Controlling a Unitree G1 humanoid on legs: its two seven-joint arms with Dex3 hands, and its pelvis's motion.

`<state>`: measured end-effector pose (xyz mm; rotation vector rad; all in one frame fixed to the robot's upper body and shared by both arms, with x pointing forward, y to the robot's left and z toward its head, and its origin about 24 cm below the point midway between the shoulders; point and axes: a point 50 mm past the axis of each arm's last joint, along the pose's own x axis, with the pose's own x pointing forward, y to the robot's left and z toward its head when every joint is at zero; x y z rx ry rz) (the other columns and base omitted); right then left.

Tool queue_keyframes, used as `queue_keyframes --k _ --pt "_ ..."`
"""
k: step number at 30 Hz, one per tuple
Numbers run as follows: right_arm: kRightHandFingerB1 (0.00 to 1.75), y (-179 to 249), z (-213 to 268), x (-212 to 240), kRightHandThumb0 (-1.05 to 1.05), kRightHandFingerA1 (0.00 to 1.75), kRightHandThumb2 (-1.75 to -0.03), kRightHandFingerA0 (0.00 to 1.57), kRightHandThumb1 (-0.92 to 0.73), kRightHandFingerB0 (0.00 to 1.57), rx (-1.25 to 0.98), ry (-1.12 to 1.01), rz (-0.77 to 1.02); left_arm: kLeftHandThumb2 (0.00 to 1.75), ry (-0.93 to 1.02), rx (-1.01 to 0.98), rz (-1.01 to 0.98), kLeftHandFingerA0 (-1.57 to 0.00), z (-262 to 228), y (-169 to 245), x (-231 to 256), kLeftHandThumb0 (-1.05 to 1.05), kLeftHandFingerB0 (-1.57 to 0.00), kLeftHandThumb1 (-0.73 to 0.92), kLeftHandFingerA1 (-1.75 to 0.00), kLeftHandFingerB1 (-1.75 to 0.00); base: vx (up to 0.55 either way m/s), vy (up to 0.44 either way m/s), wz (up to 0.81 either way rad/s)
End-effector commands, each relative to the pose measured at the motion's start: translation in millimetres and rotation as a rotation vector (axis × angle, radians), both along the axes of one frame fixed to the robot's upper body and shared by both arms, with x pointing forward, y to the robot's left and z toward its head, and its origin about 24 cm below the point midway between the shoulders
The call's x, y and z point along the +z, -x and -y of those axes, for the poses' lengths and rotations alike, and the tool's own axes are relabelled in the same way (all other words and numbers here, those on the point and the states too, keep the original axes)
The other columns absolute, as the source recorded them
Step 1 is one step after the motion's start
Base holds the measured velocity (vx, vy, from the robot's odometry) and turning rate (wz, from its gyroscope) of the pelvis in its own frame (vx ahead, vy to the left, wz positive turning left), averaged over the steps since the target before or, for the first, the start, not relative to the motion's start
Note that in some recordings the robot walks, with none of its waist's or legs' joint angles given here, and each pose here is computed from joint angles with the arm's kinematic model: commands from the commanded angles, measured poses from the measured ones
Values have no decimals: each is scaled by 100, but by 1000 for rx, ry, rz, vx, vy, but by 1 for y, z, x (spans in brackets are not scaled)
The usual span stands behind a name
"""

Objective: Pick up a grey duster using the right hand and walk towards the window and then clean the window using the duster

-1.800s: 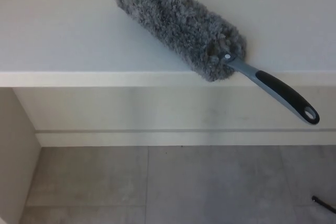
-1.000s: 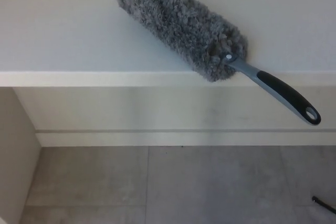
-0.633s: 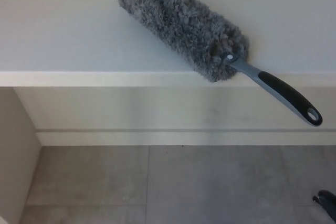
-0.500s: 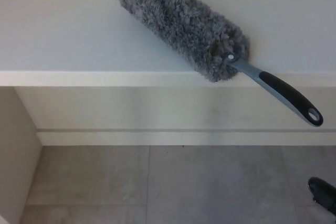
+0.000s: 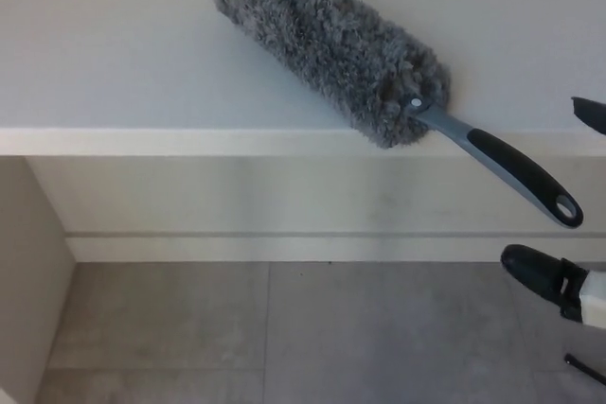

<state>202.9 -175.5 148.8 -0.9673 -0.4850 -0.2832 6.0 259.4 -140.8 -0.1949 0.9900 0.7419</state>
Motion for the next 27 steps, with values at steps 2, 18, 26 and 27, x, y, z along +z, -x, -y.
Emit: queue_keyframes --k 2,18,26,27 --pt "92 -36 1 5 -105 49 -63 0 -44 0 -355 263 -83 100 -107 64 64 -88 -7 5 10 7 -80 60 -116 -88 0 0 0" --pt "73 -70 -23 -7 -88 53 -65 0 -21 7 -341 268 -247 113 -99 69 69 -99 -4 9 9 12 -84 54 -113 -92 0 0 0" --pt "74 -85 -26 -14 -81 53 -63 0 -22 4 -347 229 -301 113 -93 59 70 -100 -2 12 9 12 -84 54 -113 -93 0 0 0" --pt "74 -87 -28 -15 -81 53 -63 0 -22 5 -345 234 -310 111 -89 67 73 -101 -2 13 9 11 -84 55 -112 -93 0 0 0"
